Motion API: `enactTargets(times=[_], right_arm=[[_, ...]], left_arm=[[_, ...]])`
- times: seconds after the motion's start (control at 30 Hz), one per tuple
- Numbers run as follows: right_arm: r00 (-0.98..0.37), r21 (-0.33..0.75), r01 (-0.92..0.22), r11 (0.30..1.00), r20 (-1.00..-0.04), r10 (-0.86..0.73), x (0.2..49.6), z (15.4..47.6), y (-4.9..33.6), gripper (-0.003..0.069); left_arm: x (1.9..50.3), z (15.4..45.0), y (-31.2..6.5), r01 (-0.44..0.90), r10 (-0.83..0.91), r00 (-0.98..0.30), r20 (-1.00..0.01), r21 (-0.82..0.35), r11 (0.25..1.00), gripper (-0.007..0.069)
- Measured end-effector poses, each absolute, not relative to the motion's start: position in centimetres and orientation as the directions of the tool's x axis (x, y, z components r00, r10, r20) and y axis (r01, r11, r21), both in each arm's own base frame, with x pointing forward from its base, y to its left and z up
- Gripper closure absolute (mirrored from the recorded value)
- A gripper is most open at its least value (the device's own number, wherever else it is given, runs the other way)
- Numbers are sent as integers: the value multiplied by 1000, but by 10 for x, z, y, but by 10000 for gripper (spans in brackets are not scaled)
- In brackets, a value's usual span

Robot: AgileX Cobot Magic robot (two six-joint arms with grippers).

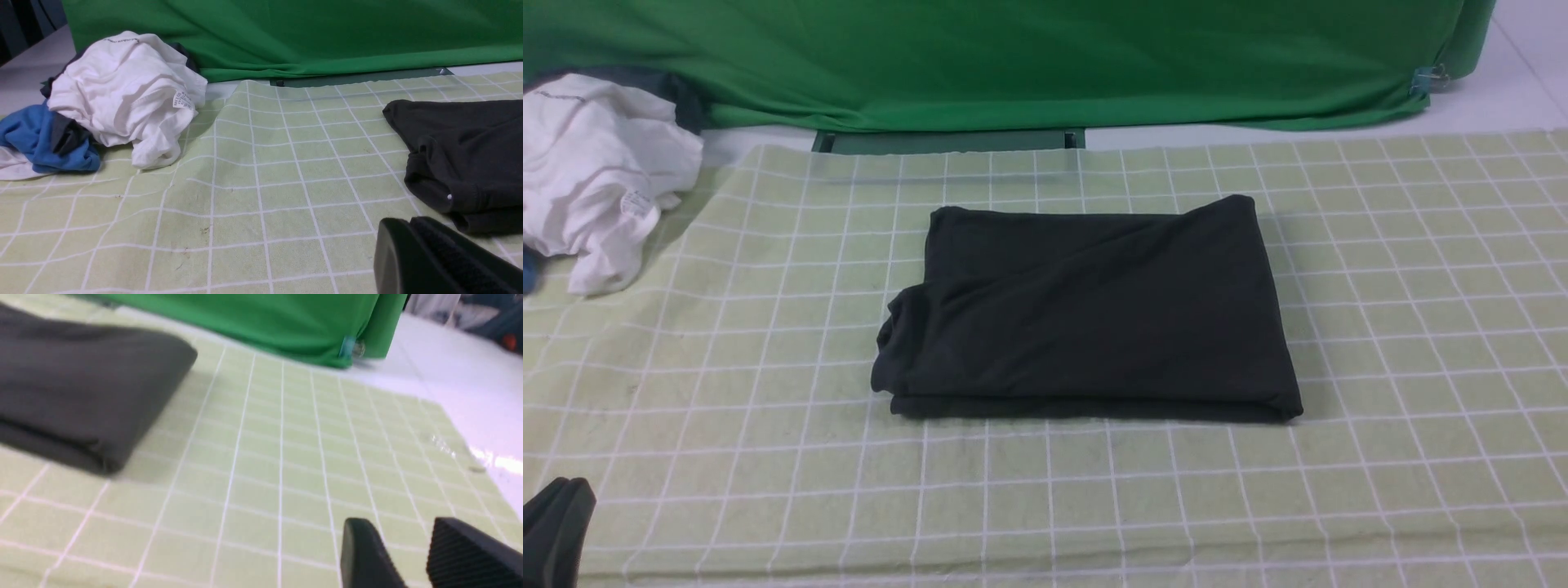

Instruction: Fold a long-sleeved shirt over a green coffee tablecloth.

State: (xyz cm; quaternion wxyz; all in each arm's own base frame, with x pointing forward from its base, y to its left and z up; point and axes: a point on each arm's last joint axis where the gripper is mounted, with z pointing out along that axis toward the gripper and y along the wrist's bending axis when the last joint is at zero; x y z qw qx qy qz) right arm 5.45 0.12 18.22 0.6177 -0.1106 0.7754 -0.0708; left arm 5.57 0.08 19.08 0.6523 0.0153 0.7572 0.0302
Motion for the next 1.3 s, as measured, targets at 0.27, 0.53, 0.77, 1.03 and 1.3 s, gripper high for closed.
enactTargets(times=[0.27,0.53,0.77,1.03,1.3], right_arm=[[-208,-235,-106,966,-945,-253,54,182,3,421],[-204,-234,-122,964,-945,-255,54,182,3,421],[-204,-234,-122,964,-945,-255,54,182,3,420],[-204,-234,-122,964,-945,-255,54,182,3,420],[-204,-233,-122,965,-945,-254,54,182,3,420]], left_arm=[[56,191,1,-15,70,-151,-986,73,997,614],[56,191,1,-15,71,-151,-986,74,997,614],[56,191,1,-15,71,-151,-986,74,997,614],[56,191,1,-15,71,-151,-986,74,997,614],[56,191,1,-15,72,-151,-986,75,997,614]])
